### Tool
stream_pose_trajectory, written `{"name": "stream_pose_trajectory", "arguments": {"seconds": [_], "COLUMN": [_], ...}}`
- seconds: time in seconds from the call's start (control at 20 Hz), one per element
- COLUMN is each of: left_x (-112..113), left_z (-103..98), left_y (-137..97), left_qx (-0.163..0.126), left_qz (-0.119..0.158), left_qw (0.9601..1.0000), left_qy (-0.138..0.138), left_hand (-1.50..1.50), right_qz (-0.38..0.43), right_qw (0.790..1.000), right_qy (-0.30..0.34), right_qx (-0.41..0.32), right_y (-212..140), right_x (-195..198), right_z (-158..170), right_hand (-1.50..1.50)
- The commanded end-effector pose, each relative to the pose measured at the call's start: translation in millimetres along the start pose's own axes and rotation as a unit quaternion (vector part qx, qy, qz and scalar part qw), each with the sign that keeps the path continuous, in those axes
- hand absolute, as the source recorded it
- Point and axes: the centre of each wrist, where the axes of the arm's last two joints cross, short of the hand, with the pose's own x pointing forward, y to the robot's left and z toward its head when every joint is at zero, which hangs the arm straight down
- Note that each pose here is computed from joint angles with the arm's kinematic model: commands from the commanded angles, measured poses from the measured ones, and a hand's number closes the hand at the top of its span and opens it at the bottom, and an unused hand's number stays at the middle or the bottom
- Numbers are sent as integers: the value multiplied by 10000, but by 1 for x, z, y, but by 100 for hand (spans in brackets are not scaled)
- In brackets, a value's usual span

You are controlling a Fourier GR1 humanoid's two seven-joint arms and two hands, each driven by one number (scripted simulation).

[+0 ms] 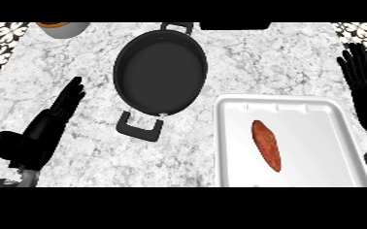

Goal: Pick the sweet potato from the tray and place it in the pot

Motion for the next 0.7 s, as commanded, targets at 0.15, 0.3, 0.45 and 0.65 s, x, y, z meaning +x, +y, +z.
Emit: {"name": "stream_pose_trajectory", "arguments": {"seconds": [0.15, 0.3, 0.45, 0.65], "left_x": [-3, -7, -13, -6], "left_z": [-11, -4, -3, -12], "left_y": [-40, -52, -66, -67], "left_qx": [-628, -766, -1101, -1027], "left_qz": [932, 1309, 1535, 1726], "left_qw": [9933, 9872, 9797, 9764], "left_qy": [287, 501, 678, 791], "left_hand": [0, 0, 0, 0], "right_qz": [589, 3189, 3178, 3709], "right_qw": [9963, 9347, 9170, 8992], "right_qy": [418, 1535, 2409, 2128], "right_qx": [467, 323, 95, 925], "right_y": [-1, -63, -10, 32], "right_x": [-29, -36, -81, -73], "right_z": [-23, 23, 44, 23], "right_hand": [-150, -150, -150, -150]}}
